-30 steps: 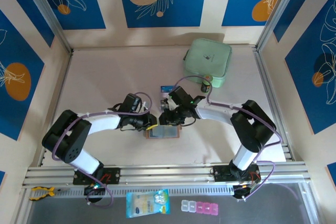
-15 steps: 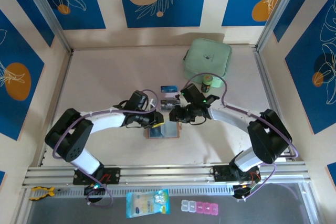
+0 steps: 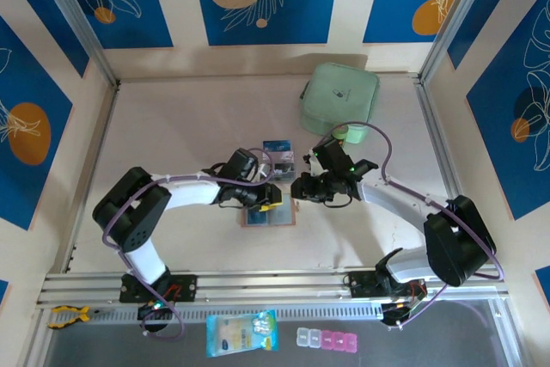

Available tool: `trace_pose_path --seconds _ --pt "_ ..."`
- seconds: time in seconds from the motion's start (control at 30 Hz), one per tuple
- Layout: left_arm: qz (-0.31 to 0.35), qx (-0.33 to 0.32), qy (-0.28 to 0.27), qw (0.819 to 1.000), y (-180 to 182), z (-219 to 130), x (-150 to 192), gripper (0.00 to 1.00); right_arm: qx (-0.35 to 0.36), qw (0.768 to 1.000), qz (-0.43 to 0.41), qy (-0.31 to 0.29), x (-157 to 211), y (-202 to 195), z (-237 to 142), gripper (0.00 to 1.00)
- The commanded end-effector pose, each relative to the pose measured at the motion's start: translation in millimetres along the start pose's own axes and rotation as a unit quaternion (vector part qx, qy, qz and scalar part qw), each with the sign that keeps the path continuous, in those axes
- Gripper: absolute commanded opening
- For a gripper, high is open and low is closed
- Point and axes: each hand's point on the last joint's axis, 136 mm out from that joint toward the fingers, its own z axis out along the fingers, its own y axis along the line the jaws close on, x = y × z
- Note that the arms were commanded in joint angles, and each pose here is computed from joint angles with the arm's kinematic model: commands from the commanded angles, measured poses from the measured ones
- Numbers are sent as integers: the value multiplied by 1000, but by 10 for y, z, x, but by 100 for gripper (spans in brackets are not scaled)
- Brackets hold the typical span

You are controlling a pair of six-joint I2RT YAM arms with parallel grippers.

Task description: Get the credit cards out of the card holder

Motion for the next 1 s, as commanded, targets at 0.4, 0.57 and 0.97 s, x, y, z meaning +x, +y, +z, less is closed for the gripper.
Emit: trace_pose_path --seconds 0.4,0.57,0.97 --pt "33 13 -5 999 -223 -97 -76 39 -2 1000 2 5 39 22 -51 26" --pt "33 -1 -20 999 -101 -235 -83 37 -7 1000 -2 14 46 102 16 26" --pt "14 -43 -55 997 336 -615 -35 26 -10 997 -41 60 108 467 384 24"
